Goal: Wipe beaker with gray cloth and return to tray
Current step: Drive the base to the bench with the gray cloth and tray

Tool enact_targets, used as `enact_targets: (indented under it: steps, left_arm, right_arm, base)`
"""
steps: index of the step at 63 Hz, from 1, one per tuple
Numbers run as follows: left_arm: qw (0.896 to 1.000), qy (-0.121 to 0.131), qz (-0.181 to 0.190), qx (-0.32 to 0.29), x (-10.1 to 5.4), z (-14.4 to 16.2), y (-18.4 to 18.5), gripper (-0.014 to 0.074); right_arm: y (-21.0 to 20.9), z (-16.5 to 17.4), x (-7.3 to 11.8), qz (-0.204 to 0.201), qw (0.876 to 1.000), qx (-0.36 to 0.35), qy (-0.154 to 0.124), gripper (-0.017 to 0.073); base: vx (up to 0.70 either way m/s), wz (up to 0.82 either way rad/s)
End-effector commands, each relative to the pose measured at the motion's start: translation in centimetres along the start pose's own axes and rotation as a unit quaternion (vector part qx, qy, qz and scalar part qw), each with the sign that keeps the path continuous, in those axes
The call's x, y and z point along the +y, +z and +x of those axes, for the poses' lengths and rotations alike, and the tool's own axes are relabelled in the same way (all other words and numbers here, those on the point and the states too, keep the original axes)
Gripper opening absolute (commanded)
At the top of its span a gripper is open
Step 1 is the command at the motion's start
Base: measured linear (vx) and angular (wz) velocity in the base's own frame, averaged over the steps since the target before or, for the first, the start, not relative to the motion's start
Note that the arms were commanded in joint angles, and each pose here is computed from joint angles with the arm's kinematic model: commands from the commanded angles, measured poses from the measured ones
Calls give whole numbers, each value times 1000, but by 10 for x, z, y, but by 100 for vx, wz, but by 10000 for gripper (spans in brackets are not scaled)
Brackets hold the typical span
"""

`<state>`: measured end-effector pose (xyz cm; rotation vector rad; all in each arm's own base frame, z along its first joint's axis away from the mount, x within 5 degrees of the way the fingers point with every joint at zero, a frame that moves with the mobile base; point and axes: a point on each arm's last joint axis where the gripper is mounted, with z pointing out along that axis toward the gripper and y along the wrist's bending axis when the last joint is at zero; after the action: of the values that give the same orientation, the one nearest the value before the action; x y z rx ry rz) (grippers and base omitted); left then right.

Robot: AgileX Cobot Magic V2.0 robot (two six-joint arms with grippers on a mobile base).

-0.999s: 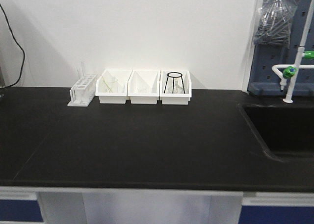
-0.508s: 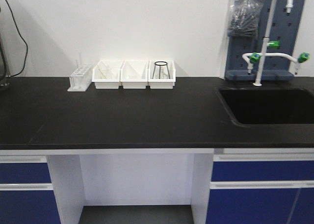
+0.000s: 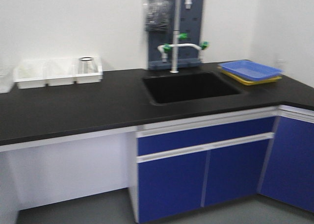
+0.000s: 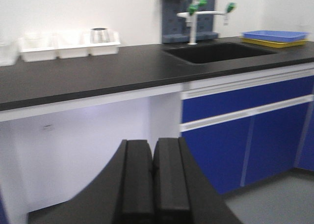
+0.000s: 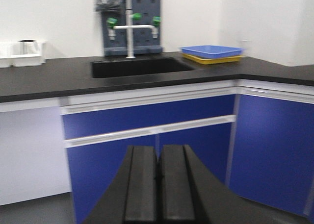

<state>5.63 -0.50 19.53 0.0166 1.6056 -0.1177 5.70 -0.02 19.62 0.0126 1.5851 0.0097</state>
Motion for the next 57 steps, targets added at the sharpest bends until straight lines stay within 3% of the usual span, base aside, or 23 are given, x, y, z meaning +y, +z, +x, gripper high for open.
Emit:
enact_targets:
  steps: [1,57]
  left_arm:
    - [999,-5,3,-32,0,2,0,-6]
    - [999,-5,3,-32,0,2,0,-6]
  right_arm:
    - [-1,-6,0,0,999,-42,-4,-11]
    - [-1,-6,0,0,999,-42,-4,-11]
  base:
    - [-17,-67]
    - [-7,-79]
